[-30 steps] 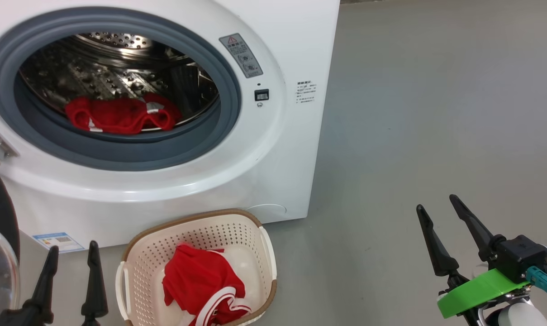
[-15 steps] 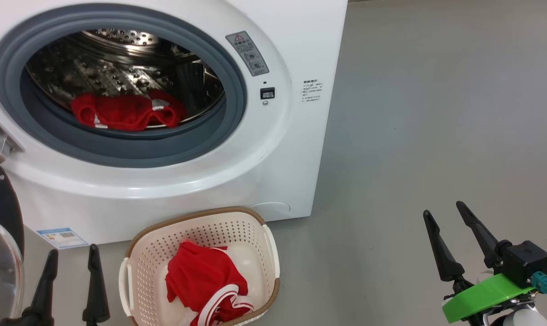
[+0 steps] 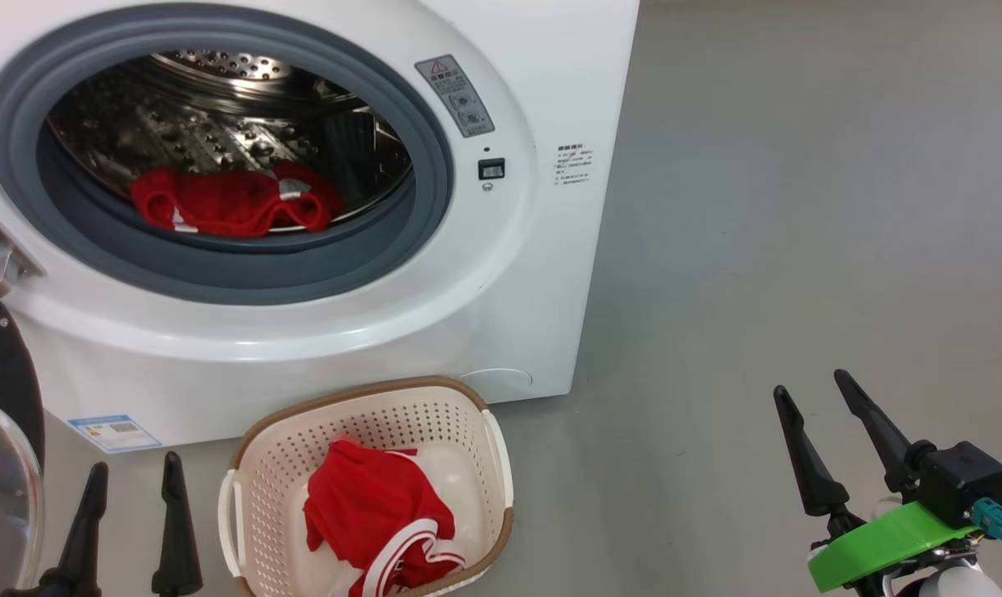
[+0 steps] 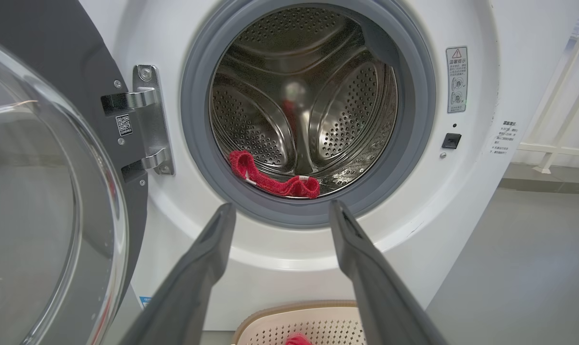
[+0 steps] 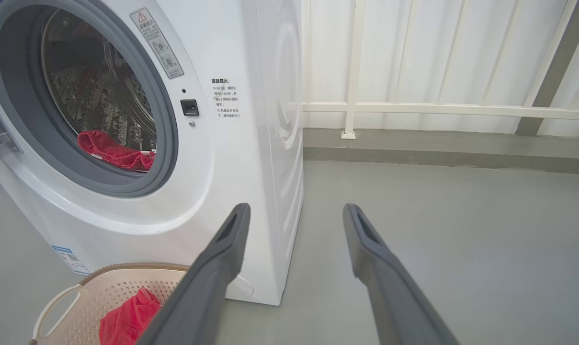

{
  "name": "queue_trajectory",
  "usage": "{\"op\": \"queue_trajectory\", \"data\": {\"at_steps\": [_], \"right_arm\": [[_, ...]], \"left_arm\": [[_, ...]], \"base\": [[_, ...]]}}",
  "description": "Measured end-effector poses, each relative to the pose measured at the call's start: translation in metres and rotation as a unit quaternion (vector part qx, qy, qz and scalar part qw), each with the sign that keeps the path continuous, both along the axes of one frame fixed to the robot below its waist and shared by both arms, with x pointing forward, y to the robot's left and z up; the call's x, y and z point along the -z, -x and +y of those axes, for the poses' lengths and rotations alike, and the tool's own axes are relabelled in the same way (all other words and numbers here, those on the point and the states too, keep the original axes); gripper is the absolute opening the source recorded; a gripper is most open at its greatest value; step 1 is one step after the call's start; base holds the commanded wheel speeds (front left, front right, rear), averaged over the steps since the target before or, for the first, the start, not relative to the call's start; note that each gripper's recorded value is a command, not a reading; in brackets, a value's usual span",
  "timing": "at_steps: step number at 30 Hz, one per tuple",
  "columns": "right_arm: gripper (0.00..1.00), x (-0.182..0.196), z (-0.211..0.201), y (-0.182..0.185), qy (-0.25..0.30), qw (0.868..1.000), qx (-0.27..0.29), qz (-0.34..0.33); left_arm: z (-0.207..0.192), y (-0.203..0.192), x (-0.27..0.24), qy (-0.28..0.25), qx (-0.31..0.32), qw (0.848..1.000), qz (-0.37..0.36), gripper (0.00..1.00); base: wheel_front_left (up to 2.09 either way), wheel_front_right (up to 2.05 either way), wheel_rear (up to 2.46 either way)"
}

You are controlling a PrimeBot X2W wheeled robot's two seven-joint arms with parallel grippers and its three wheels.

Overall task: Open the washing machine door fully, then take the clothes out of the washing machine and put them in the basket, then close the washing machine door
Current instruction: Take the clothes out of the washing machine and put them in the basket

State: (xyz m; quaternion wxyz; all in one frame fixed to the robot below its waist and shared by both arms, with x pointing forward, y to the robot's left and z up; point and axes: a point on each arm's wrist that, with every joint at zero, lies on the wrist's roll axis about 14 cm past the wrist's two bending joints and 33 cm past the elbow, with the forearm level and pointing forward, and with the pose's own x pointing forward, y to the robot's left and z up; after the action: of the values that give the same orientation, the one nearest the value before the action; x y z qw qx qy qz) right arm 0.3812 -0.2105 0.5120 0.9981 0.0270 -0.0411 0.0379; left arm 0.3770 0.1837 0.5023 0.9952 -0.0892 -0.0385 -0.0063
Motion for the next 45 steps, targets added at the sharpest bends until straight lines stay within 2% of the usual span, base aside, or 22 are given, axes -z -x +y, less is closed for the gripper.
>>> {"op": "queue_trajectory", "data": {"at_steps": [15,20,30,39,45], "right_arm": [[1.0,0.009,0.001,-0.003,-0.004,1.0,0.002,0.013],[1.0,0.016,0.002,-0.006,-0.009,1.0,0.003,0.021],[1.0,0.024,0.006,-0.029,-0.015,0.999,0.002,0.028],[1.0,0.037,0.015,-0.052,-0.024,0.999,-0.004,0.038],[1.0,0.048,0.011,-0.059,-0.027,0.998,0.005,0.05]], "left_arm": [[-0.002,-0.004,0.012,0.001,0.002,1.0,0.017,1.0],[-0.006,-0.016,0.016,0.004,0.008,1.0,0.021,1.0],[-0.036,-0.076,0.032,-0.004,0.061,0.998,0.035,1.0],[-0.069,-0.152,0.038,-0.048,0.12,0.989,0.065,1.0],[-0.084,-0.198,0.051,-0.083,0.147,0.979,0.113,1.0]], "base": [[0.0,0.0,0.0],[0.0,0.0,0.0],[0.0,0.0,0.0],[0.0,0.0,0.0],[0.0,0.0,0.0]]}}
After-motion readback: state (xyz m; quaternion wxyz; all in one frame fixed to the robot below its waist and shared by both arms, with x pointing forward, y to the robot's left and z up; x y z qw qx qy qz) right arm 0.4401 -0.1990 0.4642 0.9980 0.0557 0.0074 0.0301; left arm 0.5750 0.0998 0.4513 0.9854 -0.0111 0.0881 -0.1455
